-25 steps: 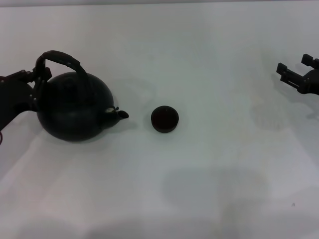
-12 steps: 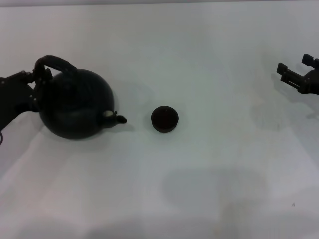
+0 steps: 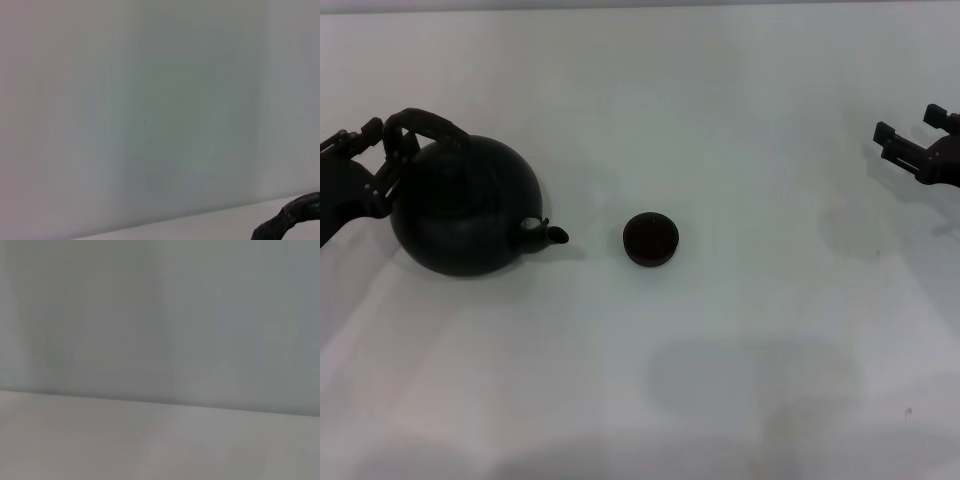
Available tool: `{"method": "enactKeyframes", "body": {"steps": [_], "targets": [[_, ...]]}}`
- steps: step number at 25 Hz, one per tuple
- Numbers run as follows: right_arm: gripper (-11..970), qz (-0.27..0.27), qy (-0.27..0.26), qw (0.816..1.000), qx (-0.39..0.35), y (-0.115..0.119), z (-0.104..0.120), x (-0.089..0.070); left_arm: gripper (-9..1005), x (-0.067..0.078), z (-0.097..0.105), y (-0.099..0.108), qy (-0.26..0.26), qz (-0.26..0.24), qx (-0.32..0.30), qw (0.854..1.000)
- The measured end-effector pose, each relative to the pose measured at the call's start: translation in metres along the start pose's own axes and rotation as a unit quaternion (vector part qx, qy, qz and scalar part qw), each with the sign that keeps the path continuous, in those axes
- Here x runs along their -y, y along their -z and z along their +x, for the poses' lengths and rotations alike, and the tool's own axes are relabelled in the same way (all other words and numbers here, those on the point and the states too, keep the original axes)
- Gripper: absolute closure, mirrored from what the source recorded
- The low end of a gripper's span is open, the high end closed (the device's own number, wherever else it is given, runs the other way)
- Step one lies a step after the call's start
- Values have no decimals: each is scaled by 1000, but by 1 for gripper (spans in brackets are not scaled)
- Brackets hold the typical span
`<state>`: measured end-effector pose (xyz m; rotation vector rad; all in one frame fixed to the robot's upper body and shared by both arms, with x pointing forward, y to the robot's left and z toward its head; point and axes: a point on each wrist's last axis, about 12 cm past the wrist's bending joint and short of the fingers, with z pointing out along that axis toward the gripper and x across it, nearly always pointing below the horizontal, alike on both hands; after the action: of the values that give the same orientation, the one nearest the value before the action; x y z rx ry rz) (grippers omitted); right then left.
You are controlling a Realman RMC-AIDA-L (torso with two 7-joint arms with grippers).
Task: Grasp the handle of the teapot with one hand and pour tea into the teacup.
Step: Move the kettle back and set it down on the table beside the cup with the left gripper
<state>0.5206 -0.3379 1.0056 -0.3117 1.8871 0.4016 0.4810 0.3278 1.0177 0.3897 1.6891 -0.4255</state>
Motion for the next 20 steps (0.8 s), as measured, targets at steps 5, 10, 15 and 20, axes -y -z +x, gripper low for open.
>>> {"method": "enactKeyframes", "body": {"steps": [5,10,15,20], "targets": [[115,0,1,1000,0,0,0,0,629,1,0,2,-24,-1,6,1000],[115,2,1,1000,0,0,0,0,554,5,2,5,-33,7,13,999],[115,4,0,1000,-3,1,1,1,409,12,1,12,-46,26,33,998],[115,8,-2,1000,-7,4,4,3,282,17,2,25,-55,35,52,997]]}}
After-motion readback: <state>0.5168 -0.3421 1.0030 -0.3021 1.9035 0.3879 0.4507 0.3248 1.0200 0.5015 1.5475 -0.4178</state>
